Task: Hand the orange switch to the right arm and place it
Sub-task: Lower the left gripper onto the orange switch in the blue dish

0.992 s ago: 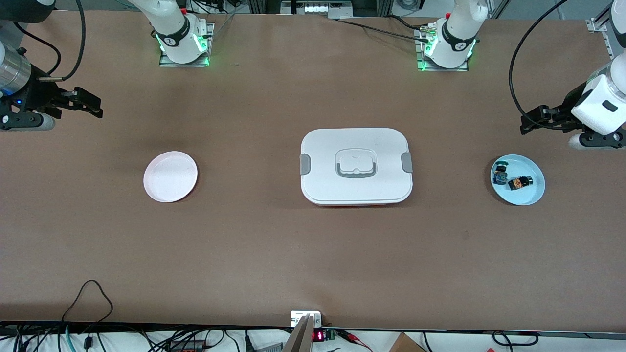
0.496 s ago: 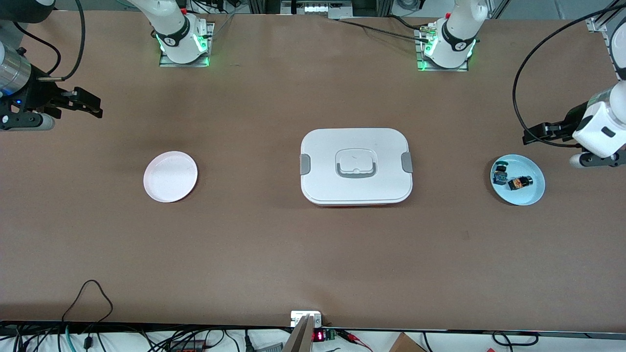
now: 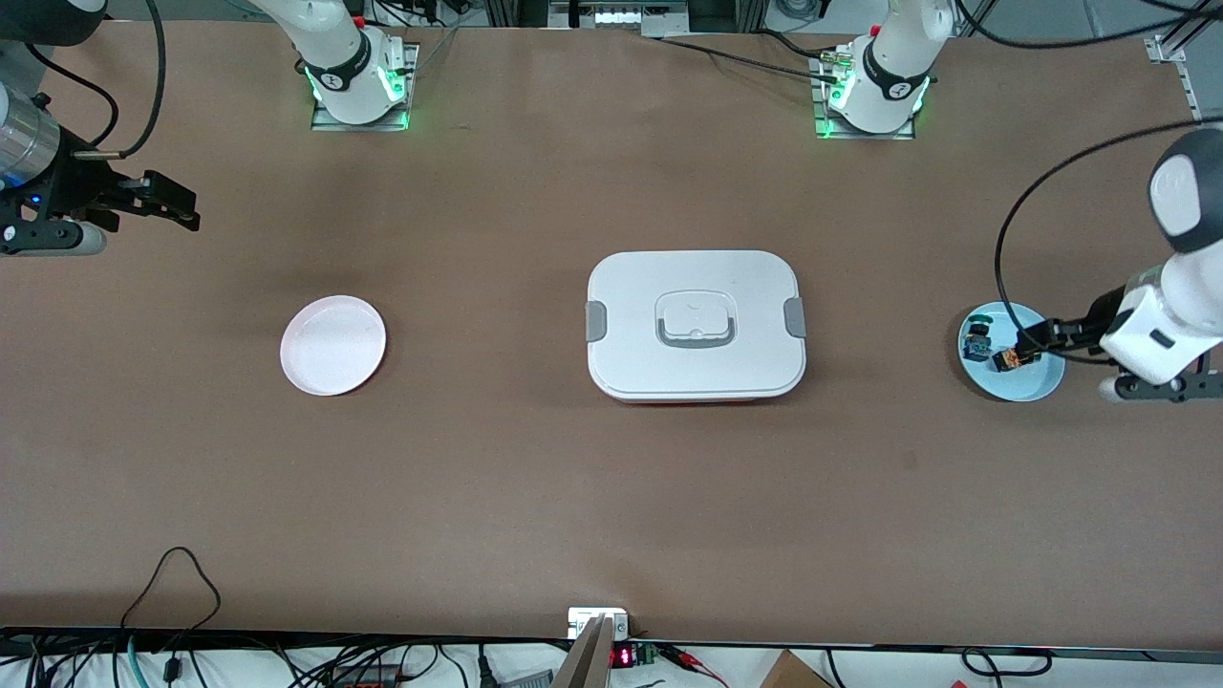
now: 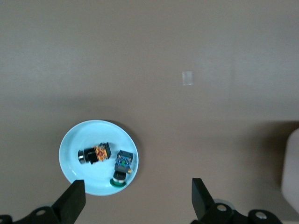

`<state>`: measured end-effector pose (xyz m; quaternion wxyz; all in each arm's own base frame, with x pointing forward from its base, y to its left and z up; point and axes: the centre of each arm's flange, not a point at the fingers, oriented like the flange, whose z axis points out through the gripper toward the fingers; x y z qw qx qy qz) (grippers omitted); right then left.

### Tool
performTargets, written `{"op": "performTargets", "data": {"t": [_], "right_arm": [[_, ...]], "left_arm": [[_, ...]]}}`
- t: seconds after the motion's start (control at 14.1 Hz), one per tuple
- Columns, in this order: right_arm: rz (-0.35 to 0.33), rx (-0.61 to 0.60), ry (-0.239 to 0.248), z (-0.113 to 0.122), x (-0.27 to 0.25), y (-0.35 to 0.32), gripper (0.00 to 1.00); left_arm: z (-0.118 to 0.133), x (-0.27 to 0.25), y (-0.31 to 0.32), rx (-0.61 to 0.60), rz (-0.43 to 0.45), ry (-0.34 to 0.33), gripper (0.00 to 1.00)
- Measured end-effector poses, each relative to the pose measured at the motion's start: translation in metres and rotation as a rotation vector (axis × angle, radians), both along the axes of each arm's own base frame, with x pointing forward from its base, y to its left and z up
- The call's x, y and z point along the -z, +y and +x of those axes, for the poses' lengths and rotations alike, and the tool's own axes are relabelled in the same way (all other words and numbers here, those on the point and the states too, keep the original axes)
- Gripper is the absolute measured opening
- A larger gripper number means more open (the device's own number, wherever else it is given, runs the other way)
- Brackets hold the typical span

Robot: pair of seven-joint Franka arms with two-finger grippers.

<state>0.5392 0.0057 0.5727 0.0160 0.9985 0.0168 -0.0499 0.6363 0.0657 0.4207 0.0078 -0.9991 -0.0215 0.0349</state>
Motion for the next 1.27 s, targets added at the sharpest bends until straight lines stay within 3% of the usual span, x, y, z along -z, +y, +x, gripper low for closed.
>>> {"op": "performTargets", "data": {"t": [0.35, 0.5, 0.92, 1.27], "right_arm": [[0.000, 0.001, 0.000, 0.000, 0.000, -0.001, 1.00], [0.000, 0.002, 0.001, 0.000, 0.000, -0.001, 1.00], [0.000, 0.003, 0.003, 0.000, 0.001, -0.002, 1.00], [0.000, 0.003, 0.004, 0.000, 0.002, -0.002, 1.00]], "left_arm": [[0.007, 0.083, 0.053, -0.063, -0.008, 0.064, 1.00], [0.004, 0.101, 0.072, -0.079, 0.006, 0.056, 1.00], [-0.037, 0.160, 0.122, -0.128, 0.035, 0.045, 1.00], [-0.059, 0.199, 0.123, -0.129, 0.026, 0.053, 0.96]]}}
